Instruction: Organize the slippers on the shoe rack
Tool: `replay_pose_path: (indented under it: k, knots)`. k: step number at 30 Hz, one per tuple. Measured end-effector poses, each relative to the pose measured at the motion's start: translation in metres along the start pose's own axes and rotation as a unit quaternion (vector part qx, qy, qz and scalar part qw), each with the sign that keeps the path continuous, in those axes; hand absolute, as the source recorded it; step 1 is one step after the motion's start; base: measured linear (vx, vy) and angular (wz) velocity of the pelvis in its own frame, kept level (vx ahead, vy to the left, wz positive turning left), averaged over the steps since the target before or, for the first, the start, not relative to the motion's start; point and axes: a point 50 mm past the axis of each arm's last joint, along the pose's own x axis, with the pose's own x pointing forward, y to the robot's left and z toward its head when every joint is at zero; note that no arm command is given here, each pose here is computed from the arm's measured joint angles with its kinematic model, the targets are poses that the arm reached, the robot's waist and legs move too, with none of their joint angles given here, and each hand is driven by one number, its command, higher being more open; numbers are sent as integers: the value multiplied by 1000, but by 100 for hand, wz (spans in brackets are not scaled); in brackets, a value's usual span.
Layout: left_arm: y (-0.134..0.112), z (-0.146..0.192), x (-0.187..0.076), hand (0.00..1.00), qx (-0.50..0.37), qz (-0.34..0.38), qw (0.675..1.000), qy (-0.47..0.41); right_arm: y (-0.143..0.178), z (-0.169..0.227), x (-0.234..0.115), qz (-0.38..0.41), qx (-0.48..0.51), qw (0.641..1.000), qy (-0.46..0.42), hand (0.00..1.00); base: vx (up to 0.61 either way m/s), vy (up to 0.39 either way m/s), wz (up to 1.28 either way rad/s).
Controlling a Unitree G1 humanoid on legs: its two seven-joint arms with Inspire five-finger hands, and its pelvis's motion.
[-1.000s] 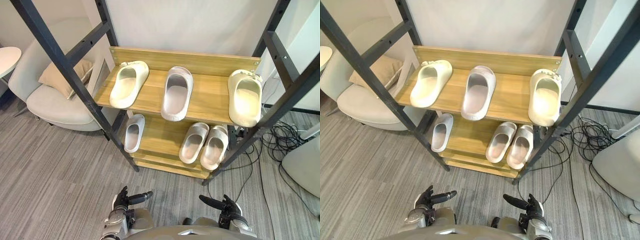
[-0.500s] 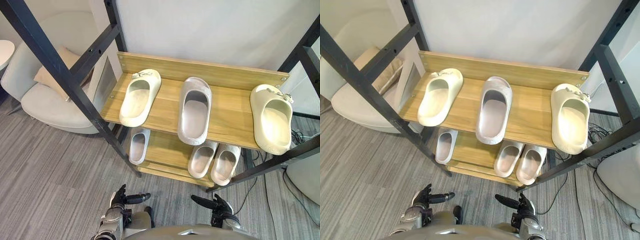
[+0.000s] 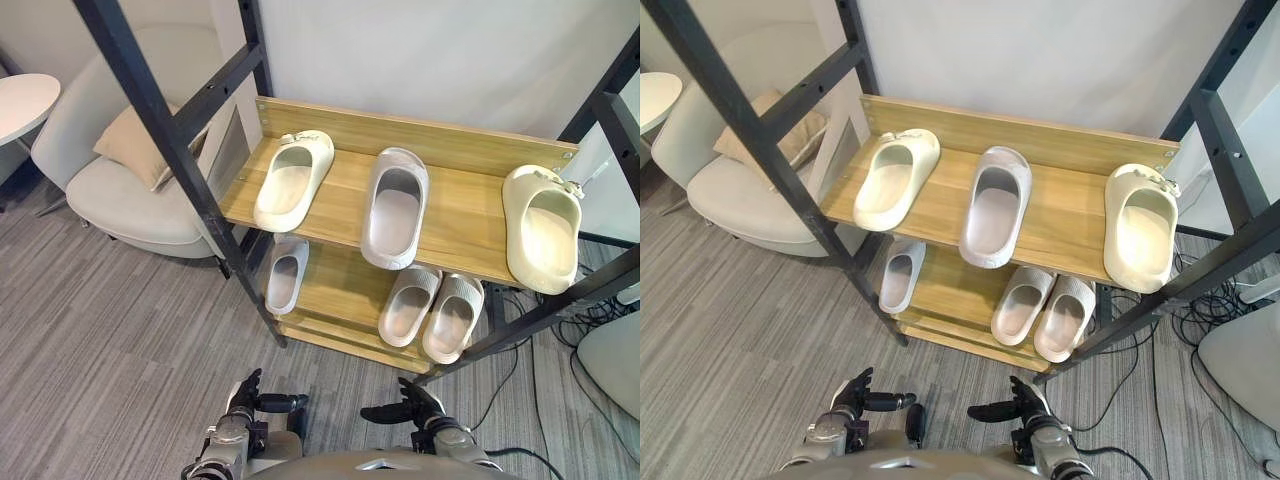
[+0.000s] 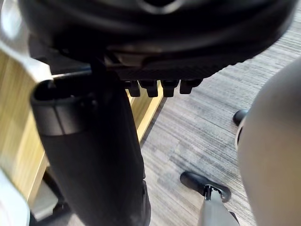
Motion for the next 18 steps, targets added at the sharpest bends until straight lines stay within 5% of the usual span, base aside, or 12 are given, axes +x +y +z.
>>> replay_pose_path:
  k: [9, 18]
  knots:
    - [-1, 6, 1, 100, 5, 8, 1000, -10, 66, 81, -9, 152, -99, 970, -161, 100, 9, -1, 5]
    - [0, 6, 1, 100, 30, 14, 999, -13, 91, 166, -70, 280, -66, 883, -371, 100, -22, 3, -4]
